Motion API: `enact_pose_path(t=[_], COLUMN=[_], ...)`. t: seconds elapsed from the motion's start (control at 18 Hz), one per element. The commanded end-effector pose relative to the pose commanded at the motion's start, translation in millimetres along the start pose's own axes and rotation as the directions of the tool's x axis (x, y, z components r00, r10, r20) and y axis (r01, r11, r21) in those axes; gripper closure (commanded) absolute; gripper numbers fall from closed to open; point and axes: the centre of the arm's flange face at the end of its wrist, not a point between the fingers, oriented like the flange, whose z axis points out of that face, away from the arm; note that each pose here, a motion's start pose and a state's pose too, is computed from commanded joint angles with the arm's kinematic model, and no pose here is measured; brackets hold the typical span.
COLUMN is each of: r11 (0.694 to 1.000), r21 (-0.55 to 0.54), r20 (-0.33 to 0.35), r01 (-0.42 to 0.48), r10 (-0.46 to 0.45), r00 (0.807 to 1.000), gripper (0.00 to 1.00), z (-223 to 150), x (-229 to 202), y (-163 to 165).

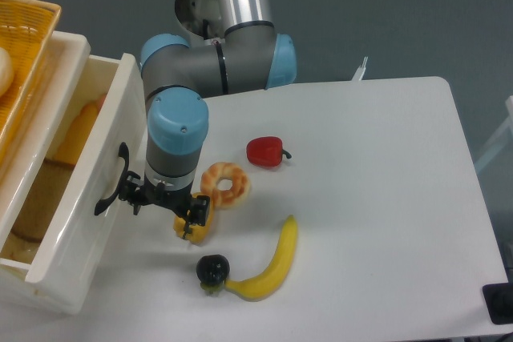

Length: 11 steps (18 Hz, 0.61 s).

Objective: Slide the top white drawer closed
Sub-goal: 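Push the white drawer inward into its cabinet with the gripper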

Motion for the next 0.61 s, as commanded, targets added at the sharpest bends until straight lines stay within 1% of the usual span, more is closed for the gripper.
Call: enact_pose_path(t=[0.44, 0.61], r11=[0.998, 0.994], r21=[-0.003, -0.002], r20=[-0.002, -0.003], r01=[-0.07, -0.112], r10=[0.07, 0.112], r00=[0.998, 0.994], gripper=[0.0, 0.0], z=[5, 5], x=[17, 22], y=[-5, -8])
